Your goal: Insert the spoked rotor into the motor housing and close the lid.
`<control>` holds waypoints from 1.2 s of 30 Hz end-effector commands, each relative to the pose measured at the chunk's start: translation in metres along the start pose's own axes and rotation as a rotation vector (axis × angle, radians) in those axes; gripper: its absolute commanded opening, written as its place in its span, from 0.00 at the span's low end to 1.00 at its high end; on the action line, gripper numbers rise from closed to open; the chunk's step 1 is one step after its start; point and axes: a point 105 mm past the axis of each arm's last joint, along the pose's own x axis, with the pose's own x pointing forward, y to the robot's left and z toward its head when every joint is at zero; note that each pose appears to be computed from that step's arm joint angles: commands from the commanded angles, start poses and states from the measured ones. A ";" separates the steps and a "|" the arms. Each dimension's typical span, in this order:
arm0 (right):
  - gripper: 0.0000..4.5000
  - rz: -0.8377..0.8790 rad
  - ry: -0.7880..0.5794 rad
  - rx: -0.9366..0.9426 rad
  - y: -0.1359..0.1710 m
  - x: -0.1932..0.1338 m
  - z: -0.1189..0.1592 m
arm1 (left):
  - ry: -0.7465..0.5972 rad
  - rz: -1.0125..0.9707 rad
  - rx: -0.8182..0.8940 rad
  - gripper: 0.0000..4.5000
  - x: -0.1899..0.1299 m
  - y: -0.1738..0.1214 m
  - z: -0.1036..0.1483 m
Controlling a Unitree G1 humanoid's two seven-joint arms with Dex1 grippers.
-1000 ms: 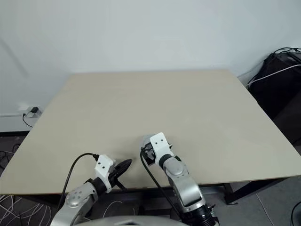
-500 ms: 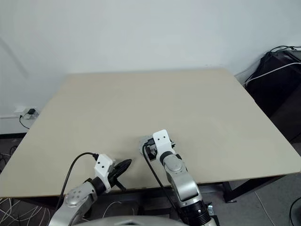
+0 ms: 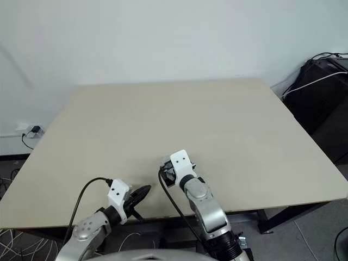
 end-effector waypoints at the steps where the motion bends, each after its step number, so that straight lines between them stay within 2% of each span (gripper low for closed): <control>1: 0.99 0.033 -0.060 0.017 0.011 0.008 0.017 | -0.059 -0.008 0.033 0.00 0.000 0.000 0.019; 9: 0.99 0.043 -0.037 0.012 0.014 0.013 0.009 | -0.059 -0.003 0.032 0.00 -0.001 -0.001 0.019; 12: 0.87 0.042 -0.037 0.010 0.013 0.013 0.009 | -0.060 0.000 0.032 0.00 -0.001 0.000 0.020; 14: 0.74 0.042 -0.038 0.008 0.013 0.013 0.009 | -0.061 0.000 0.032 0.00 -0.001 -0.001 0.020; 15: 0.73 0.043 -0.038 0.004 0.013 0.013 0.009 | -0.063 0.000 0.033 0.00 -0.001 -0.001 0.021; 22: 0.73 0.061 -0.033 -0.009 0.007 0.009 0.011 | -0.067 0.000 0.033 0.00 0.001 -0.001 0.024; 27: 0.73 -0.004 -0.074 -0.003 -0.012 0.008 0.023 | -0.070 -0.002 0.031 0.00 0.001 -0.001 0.024; 36: 0.73 0.008 -0.052 -0.020 -0.009 0.008 0.019 | -0.073 -0.003 0.028 0.00 0.003 -0.001 0.021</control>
